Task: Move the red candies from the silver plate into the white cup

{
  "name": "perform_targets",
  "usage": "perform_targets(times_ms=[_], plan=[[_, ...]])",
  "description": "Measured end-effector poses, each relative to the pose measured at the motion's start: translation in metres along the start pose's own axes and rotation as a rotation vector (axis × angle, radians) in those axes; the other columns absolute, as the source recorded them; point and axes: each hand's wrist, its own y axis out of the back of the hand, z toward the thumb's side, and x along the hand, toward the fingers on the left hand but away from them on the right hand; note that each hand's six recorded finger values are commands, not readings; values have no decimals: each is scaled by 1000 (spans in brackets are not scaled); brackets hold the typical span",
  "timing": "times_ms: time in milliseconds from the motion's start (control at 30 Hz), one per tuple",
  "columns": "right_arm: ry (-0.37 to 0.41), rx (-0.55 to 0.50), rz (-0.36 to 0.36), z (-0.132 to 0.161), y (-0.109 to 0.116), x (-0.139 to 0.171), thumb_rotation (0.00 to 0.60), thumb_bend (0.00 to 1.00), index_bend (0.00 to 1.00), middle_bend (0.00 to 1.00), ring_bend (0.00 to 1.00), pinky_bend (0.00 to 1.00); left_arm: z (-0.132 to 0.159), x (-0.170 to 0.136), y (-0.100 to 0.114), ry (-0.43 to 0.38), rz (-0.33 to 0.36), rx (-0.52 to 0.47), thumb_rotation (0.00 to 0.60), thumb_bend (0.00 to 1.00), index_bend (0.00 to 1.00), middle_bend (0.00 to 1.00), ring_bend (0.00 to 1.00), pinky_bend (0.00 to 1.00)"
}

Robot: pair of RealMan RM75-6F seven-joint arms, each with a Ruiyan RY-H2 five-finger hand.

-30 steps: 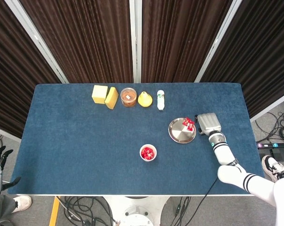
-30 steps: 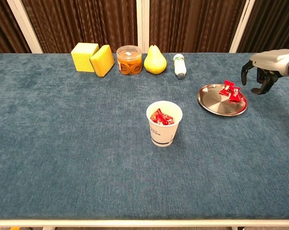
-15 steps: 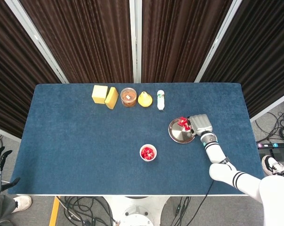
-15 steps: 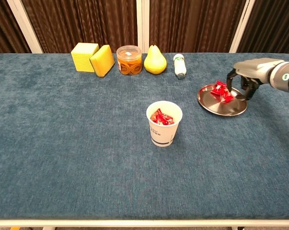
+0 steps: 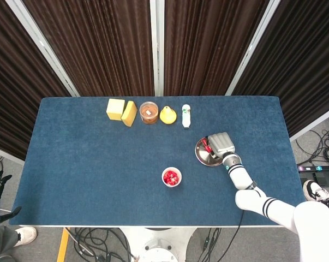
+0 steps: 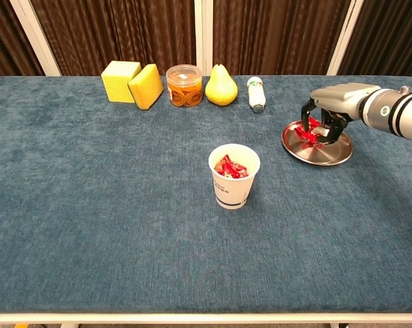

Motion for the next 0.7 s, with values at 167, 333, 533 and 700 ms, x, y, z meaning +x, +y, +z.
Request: perform_targets(times_ms=[167, 333, 533, 700], plan=[[-12, 0, 1, -4, -2, -1, 600, 316, 416, 979, 992, 1000, 1, 0, 0, -2, 0, 0, 600, 0, 216, 172, 141, 163], [-15, -2, 4, -4, -5, -3, 600, 316, 435, 979, 992, 1000, 0, 0, 1, -1, 1, 2, 600, 0, 216, 172, 141, 163], [-22, 0, -1, -3, -7, -7, 600, 332, 541, 979, 995, 1000, -2, -1, 1, 6, -1, 2, 600, 0, 216, 172, 141, 163], [-24, -11, -15, -2, -5, -7, 600, 349, 625, 979, 997, 1000, -2, -1, 0, 7, -1, 0, 600, 0, 216, 172, 141, 163]])
